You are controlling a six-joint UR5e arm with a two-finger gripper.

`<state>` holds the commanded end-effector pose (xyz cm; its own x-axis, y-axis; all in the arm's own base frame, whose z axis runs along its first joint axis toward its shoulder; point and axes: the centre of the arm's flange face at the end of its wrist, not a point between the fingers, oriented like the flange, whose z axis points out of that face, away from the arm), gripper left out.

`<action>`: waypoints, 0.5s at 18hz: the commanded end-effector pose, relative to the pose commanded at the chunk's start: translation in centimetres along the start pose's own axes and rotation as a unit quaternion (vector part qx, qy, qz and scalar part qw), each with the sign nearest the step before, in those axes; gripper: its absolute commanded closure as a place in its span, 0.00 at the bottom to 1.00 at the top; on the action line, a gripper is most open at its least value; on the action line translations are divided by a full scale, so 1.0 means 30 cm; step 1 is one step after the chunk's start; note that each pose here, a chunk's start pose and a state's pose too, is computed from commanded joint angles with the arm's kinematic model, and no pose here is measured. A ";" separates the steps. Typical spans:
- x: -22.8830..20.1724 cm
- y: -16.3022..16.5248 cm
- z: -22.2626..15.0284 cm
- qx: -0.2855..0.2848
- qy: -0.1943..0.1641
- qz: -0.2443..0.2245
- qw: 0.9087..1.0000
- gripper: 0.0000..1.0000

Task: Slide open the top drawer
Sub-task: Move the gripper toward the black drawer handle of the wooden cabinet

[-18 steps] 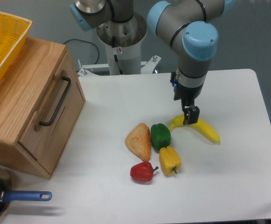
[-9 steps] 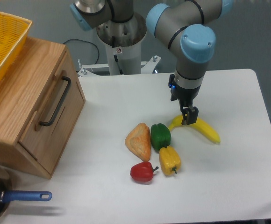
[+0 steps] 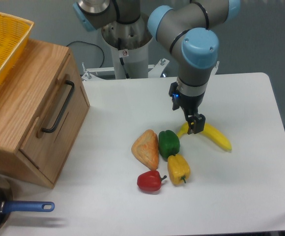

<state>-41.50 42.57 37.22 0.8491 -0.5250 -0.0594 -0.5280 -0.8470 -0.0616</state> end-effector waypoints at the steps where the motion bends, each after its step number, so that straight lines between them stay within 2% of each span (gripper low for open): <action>1: 0.005 -0.007 0.002 0.002 0.001 0.001 1.000 0.00; 9: 0.032 -0.050 -0.002 0.001 0.005 -0.022 1.000 0.00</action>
<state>-39.90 43.33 37.31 0.8713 -0.4884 -0.0471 -0.4906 -0.8688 -0.0666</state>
